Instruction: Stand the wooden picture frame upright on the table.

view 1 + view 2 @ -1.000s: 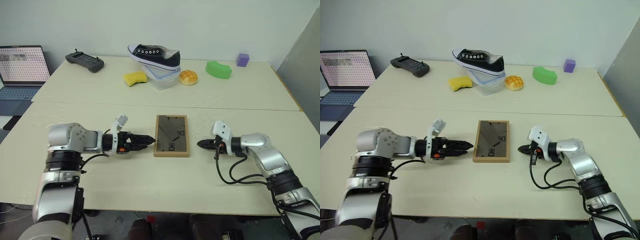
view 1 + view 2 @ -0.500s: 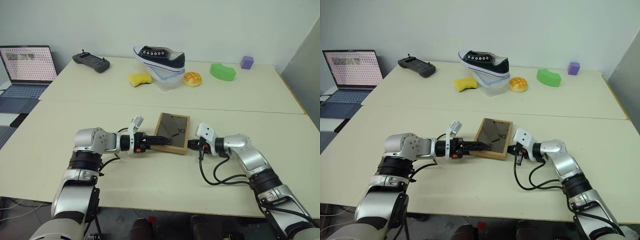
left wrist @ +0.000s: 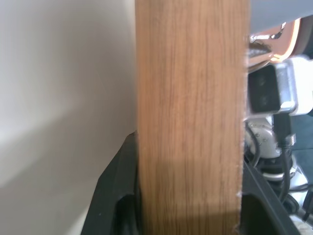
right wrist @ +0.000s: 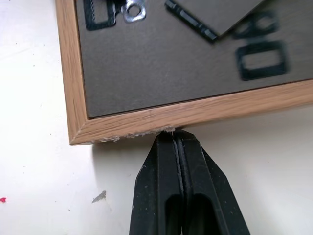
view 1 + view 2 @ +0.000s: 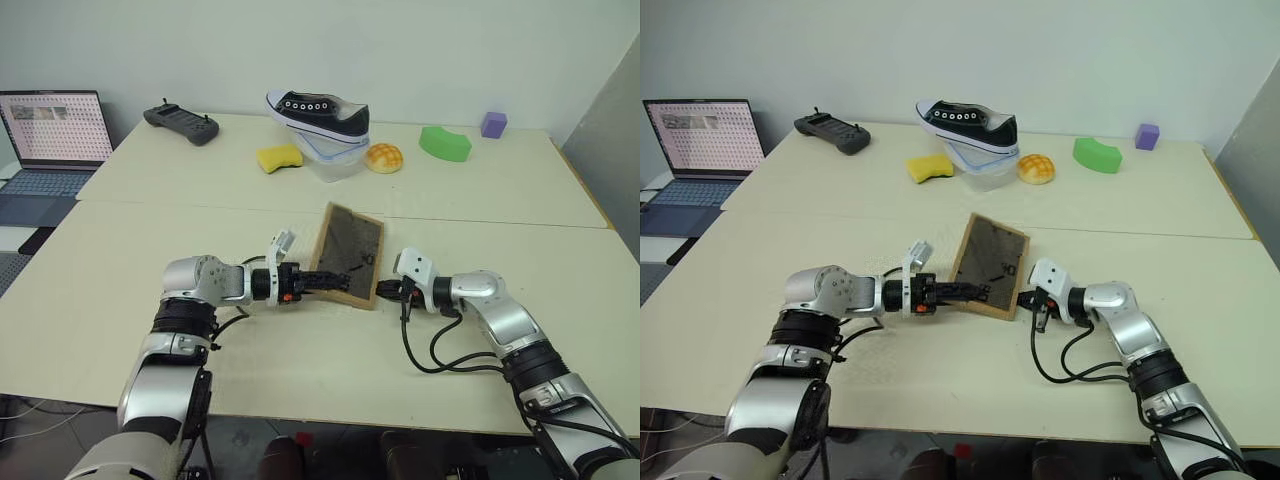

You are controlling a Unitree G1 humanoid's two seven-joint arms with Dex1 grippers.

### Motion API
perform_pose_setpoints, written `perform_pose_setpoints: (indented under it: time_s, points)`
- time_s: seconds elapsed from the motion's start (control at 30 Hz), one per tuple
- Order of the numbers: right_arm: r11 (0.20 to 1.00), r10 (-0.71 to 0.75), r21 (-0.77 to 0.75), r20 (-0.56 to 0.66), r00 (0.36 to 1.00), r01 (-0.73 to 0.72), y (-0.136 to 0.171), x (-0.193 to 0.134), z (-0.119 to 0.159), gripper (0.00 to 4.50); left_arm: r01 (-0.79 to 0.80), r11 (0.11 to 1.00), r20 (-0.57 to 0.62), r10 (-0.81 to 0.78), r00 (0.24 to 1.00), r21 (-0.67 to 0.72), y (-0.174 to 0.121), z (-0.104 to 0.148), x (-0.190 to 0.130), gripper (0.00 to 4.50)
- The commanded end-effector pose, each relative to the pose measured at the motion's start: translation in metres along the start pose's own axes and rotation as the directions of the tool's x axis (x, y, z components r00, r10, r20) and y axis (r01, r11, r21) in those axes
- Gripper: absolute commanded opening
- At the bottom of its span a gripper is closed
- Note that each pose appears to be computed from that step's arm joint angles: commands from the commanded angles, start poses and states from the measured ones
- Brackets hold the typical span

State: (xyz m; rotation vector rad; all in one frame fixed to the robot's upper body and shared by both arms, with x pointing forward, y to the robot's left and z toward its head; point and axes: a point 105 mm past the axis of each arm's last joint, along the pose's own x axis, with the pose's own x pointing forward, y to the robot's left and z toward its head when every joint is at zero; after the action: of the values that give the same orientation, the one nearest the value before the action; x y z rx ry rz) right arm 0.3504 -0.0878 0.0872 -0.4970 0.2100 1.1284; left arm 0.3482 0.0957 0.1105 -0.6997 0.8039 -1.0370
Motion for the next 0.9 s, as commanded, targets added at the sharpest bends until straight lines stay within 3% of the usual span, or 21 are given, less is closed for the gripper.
perform_pose_setpoints:
  time_s: [0.03, 0.17, 0.33, 0.47, 0.57, 0.67, 0.8, 0.9]
  points:
    - [0.996, -0.081, -0.033, -0.022, 0.996, 0.081, -0.015, -0.019, -0.001, 0.00, 0.081, 0.995, 0.082, -0.086, 0.993, 0.054, -0.027, 0.020, -0.007, 1.29]
    - [0.991, -0.131, -0.001, 0.006, 0.991, 0.131, -0.029, -0.053, 0.014, 0.00, 0.119, 0.985, 0.083, -0.129, 0.988, 0.124, -0.051, 0.021, -0.023, 1.29]
    - [0.982, -0.135, 0.147, 0.102, 0.986, 0.119, -0.036, -0.085, 0.048, 1.04, 0.137, 0.939, 0.078, -0.169, 0.983, 0.315, -0.084, 0.015, -0.041, 1.29]
    - [0.976, -0.110, 0.211, 0.221, 0.969, 0.063, -0.038, -0.095, 0.090, 1.91, 0.080, 0.920, 0.096, -0.126, 0.987, 0.385, -0.082, 0.011, -0.043, 1.29]
    - [0.972, -0.074, 0.234, 0.298, 0.952, 0.002, -0.036, -0.097, 0.117, 2.57, 0.082, 0.916, 0.115, -0.138, 0.984, 0.393, -0.083, 0.011, -0.045, 1.29]
    - [0.966, 0.054, 0.210, 0.400, 0.915, -0.149, -0.017, -0.094, 0.156, 3.31, 0.048, 0.912, 0.146, -0.117, 0.982, 0.408, -0.081, 0.014, -0.047, 1.29]
    - [0.961, 0.091, 0.202, 0.413, 0.906, -0.189, -0.005, -0.080, 0.166, 4.47, 0.046, 0.905, 0.147, -0.119, 0.982, 0.422, -0.083, 0.015, -0.048, 1.29]
    - [0.961, 0.008, 0.246, 0.425, 0.905, -0.124, -0.013, -0.060, 0.165, 4.49, 0.037, 0.903, 0.172, -0.122, 0.978, 0.427, -0.083, 0.019, -0.047, 1.29]
